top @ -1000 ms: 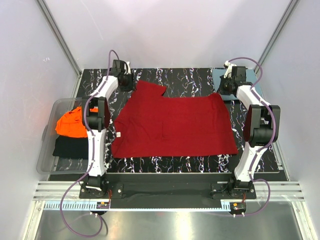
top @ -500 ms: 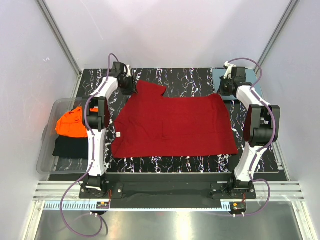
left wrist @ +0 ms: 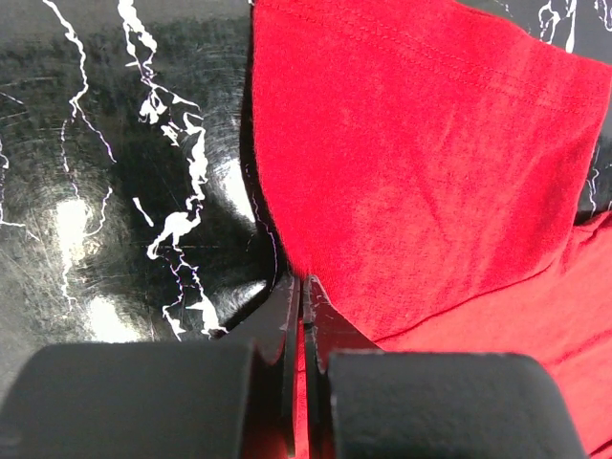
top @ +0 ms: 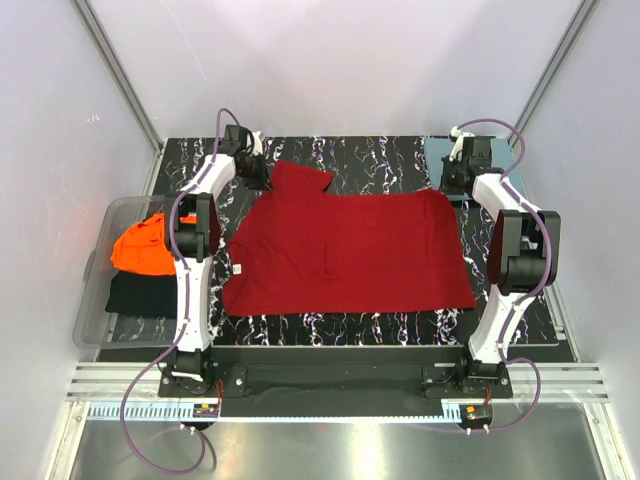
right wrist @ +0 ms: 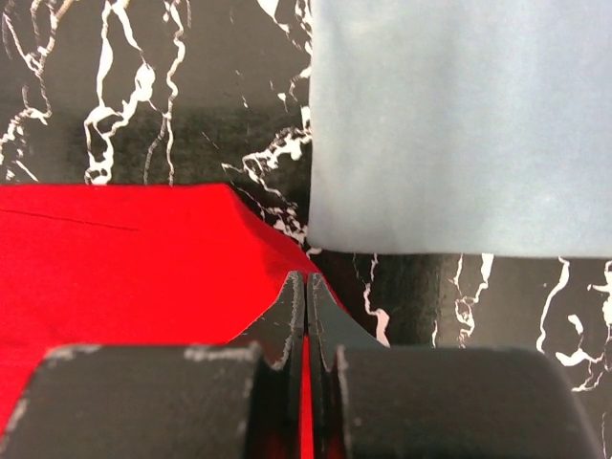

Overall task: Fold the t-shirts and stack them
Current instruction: Fold the tshirt

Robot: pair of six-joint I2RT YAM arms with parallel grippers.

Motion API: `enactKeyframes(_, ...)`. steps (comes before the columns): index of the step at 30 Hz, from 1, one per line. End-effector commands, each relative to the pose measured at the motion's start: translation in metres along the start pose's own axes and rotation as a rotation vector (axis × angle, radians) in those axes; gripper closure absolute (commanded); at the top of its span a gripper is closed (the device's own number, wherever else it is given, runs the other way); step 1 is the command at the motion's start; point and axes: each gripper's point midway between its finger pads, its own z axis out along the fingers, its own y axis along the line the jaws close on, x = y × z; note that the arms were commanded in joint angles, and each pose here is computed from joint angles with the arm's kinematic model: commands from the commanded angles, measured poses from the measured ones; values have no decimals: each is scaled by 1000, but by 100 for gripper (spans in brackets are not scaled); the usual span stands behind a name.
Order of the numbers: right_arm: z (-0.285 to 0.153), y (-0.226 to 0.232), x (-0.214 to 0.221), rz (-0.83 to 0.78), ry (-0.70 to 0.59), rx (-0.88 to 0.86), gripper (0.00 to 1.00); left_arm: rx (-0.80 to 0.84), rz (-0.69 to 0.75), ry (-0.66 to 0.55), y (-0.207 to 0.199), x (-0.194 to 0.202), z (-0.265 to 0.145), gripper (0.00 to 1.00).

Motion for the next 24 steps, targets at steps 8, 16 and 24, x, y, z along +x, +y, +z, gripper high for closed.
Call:
enactKeyframes(8,-14,-22,-27,18,-144,-28,100,61,59,-155,-39,-45,-77,100)
enactKeyframes(16,-18,-26,-25,-20,-167,-8,100,60,63,-160,-41,-37,-90,100)
enactKeyframes(24,-33,-30,-23,1,-195,35,100,56,59,-170,-46,-21,-111,100)
